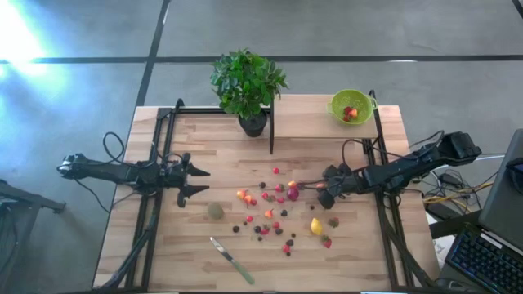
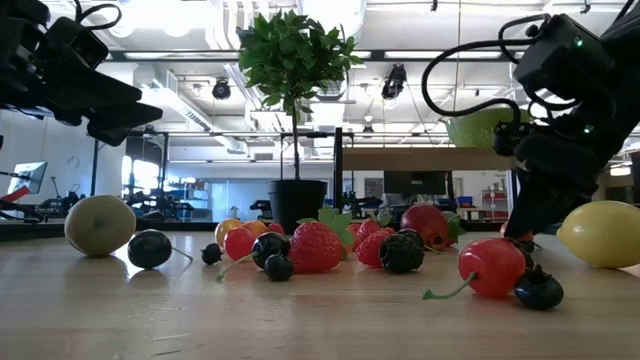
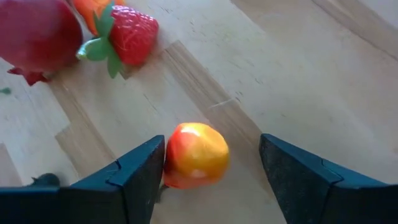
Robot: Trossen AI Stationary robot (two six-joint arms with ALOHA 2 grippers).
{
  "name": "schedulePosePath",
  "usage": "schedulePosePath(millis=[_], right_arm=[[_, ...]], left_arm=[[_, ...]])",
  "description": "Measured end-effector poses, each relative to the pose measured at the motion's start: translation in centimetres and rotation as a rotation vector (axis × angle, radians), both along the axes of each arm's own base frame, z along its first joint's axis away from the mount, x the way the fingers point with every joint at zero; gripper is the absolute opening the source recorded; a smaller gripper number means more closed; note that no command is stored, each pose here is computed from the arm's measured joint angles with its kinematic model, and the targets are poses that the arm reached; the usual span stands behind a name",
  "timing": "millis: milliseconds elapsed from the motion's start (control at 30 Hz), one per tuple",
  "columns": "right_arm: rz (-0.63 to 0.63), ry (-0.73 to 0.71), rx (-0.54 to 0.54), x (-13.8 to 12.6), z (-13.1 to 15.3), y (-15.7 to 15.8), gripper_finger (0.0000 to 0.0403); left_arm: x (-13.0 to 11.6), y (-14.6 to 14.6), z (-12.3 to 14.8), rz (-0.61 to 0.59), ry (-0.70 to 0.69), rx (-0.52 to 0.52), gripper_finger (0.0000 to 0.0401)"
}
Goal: Pick & Place Fruit
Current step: Put the pear into the green strainer bowl on the shelf
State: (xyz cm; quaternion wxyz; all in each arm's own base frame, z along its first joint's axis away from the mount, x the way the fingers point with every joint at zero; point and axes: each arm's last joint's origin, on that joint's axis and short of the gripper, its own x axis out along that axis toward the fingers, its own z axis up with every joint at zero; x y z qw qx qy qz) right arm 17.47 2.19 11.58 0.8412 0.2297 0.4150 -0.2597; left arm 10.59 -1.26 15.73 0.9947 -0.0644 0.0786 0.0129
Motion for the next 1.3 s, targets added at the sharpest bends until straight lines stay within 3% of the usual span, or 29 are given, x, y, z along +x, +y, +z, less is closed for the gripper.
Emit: schedulePosePath(millis=[333, 733, 1033, 1300], right_arm=[[-0.005, 0.003, -0.001, -0.1, -0.1, 0.0, 0.021], [-0.004, 0.001, 0.008, -0.1, -0.1, 0.0, 0.0119], [0.002, -0.01, 0.019, 0.1, 0.0, 0.1, 0.0128], [0.067, -0.058, 0.017, 1.5, 1.6, 0.4, 0.0111]], left_arm=[[0.0, 0.0, 0.0, 0.0, 0.0, 0.0, 0.0229], [0.0, 0.0, 0.0, 0.0, 0.0, 0.0, 0.0229], [0.0, 0.0, 0.0, 0.0, 0.0, 0.0, 0.0229], [0.0, 0.0, 0.0, 0.0, 0.0, 0.0, 0.0229]])
